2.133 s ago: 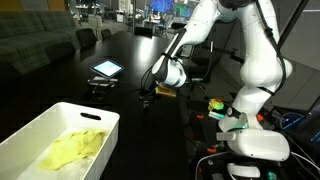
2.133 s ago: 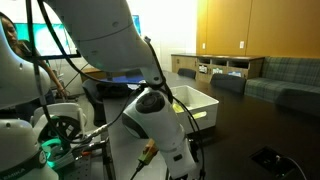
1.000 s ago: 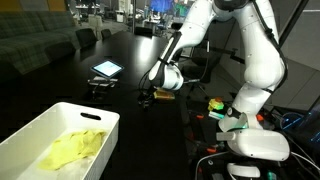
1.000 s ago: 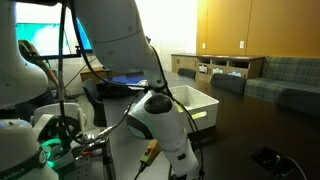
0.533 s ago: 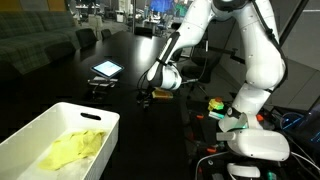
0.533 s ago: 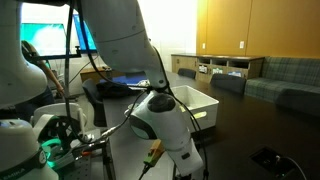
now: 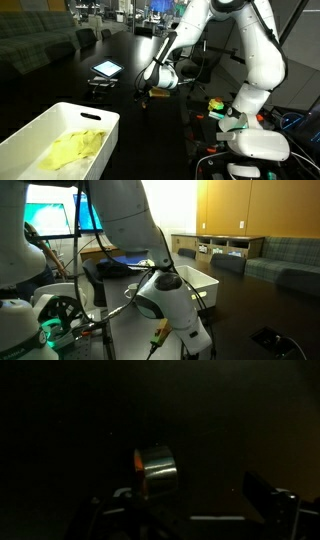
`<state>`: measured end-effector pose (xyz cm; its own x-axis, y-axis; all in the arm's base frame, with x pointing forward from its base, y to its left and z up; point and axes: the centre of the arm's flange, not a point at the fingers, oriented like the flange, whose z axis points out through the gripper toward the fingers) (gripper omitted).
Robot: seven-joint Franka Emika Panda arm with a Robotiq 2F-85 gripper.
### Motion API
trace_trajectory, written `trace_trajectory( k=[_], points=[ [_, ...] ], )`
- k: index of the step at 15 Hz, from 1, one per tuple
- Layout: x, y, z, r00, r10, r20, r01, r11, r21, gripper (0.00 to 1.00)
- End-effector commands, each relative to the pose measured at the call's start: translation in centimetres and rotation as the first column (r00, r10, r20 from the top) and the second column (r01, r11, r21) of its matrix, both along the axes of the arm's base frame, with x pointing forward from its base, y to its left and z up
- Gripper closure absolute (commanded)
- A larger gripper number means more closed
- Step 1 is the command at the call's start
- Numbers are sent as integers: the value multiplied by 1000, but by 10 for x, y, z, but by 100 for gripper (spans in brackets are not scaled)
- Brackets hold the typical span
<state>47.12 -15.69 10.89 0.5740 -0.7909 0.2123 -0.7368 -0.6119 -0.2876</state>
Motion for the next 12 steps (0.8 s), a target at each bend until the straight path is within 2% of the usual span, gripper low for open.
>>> trace_trajectory(
  k=[1, 7, 12],
  points=[
    [18, -4, -4, 1000, 1, 3, -1, 1000, 2, 0],
    [26, -8, -8, 999, 27, 46, -29, 998, 55, 0],
    [41, -14, -18, 995, 37, 93, -49, 990, 131, 0]
  ],
)
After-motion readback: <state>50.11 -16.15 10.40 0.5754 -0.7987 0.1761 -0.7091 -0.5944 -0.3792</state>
